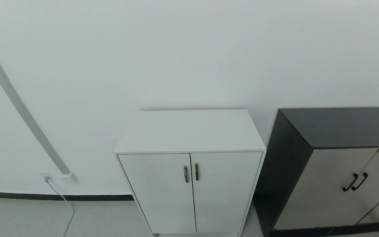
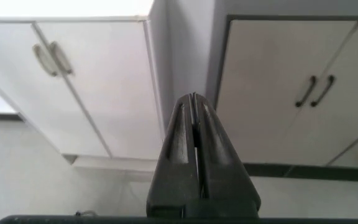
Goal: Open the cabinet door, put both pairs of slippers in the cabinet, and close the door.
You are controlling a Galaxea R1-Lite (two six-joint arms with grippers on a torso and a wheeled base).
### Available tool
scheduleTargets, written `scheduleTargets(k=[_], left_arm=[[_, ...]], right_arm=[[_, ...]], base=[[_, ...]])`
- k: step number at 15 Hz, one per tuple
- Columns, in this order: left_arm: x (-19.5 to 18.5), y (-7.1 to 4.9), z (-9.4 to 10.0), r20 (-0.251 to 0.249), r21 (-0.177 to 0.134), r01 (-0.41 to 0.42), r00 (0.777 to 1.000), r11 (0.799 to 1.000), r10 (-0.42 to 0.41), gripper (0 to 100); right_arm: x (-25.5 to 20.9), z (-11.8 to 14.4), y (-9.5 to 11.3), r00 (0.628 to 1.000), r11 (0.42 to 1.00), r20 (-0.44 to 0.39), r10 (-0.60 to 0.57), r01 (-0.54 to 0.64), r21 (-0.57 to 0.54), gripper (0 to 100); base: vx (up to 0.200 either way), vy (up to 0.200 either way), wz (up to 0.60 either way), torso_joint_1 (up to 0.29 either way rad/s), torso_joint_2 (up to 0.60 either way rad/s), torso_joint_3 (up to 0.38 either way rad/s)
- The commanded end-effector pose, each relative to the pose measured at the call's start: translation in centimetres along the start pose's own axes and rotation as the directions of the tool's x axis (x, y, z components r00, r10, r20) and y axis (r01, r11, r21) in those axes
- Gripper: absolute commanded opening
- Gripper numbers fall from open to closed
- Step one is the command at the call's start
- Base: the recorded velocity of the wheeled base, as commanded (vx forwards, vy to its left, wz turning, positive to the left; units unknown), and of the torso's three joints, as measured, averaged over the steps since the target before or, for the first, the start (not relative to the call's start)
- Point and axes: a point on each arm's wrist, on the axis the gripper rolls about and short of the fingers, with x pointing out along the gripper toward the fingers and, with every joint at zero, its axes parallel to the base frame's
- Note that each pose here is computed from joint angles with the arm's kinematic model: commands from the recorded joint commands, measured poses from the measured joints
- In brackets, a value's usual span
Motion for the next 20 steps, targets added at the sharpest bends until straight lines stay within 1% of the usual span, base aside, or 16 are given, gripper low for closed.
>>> scheduleTargets(k=[1, 5, 8, 20], left_arm=[[0.01, 0.0, 0.01, -0.001, 0.0, 0.001, 1.0, 1.0, -0.001, 0], [0.01, 0.0, 0.01, -0.001, 0.0, -0.001, 1.0, 1.0, 0.001, 0], [0.01, 0.0, 0.01, -0.001, 0.0, 0.001, 1.0, 1.0, -0.001, 0], [0.01, 0.0, 0.01, -0.001, -0.002, -0.002, 1.0, 1.0, 0.002, 0]], right_arm=[[-0.28, -0.09, 0.04, 0.999, 1.0, 0.037, -0.022, 0.022, -0.001, 0], [-0.86, -0.36, 0.08, 0.993, 0.999, 0.117, -0.035, 0.035, 0.003, 0], [-0.86, -0.38, 0.0, 0.991, 0.997, 0.114, -0.073, 0.072, 0.019, 0], [-0.87, -0.34, 0.0, 0.991, 0.997, 0.118, -0.07, 0.067, 0.031, 0]], base=[[0.0, 0.0, 0.0, 0.0, 0.0, 0.0], [0.0, 0.0, 0.0, 0.0, 0.0, 0.0], [0.0, 0.0, 0.0, 0.0, 0.0, 0.0], [0.0, 0.0, 0.0, 0.0, 0.0, 0.0]])
